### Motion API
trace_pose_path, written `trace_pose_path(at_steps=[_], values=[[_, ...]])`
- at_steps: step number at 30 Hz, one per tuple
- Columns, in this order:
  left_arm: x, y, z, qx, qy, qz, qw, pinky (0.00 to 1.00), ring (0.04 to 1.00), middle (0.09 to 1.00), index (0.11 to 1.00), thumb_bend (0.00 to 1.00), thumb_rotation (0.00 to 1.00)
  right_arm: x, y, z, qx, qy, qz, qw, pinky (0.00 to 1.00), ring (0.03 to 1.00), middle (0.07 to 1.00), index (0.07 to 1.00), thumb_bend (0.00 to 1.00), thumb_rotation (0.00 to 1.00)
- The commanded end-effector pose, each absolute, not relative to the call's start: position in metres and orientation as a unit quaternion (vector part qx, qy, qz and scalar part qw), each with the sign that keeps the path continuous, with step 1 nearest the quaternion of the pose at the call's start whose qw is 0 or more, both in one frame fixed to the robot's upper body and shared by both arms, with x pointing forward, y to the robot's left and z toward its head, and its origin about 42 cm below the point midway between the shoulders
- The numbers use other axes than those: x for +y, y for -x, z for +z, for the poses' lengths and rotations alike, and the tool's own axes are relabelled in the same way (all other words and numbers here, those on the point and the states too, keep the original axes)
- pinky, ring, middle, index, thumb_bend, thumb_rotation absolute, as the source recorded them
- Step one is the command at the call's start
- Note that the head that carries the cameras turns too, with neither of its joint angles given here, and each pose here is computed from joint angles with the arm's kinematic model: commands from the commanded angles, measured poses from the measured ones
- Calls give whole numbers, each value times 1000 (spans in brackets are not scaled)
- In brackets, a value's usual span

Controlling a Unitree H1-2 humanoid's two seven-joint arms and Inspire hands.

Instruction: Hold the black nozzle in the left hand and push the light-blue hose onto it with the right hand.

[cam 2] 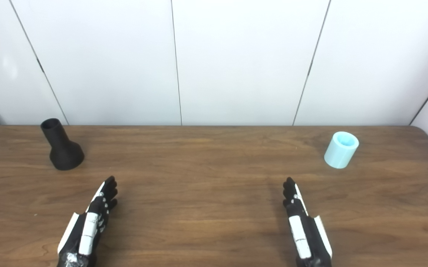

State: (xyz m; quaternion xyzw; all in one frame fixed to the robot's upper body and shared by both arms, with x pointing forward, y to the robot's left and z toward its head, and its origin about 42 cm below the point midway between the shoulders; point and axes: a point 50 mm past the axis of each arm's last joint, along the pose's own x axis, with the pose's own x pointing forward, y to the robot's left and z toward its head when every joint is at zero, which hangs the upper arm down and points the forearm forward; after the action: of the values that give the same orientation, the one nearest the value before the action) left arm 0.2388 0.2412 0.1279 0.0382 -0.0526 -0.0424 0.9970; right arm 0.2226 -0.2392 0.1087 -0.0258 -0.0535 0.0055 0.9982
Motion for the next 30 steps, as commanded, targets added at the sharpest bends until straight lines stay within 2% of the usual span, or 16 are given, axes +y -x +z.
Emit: trace_pose_path(at_steps=[1,16,26,30], values=[[239,-240,140,-78,-43,-43,995,1000,1000,1000,1000,687,1000,-238,-208,91,-22,14,2,1000,1000,993,989,1000,495,968],[239,-240,141,-77,-48,-45,995,1000,998,999,1000,674,1000,-238,-207,91,-20,25,3,999,997,994,990,1000,519,946],[234,-242,140,-82,-54,-39,994,969,973,977,983,645,1000,-245,-207,91,-24,24,8,999,1000,1000,998,1000,478,966],[229,-242,141,-85,-57,-39,994,976,975,976,977,657,993,-252,-206,89,-21,27,11,999,1000,1000,1000,1000,517,933]])
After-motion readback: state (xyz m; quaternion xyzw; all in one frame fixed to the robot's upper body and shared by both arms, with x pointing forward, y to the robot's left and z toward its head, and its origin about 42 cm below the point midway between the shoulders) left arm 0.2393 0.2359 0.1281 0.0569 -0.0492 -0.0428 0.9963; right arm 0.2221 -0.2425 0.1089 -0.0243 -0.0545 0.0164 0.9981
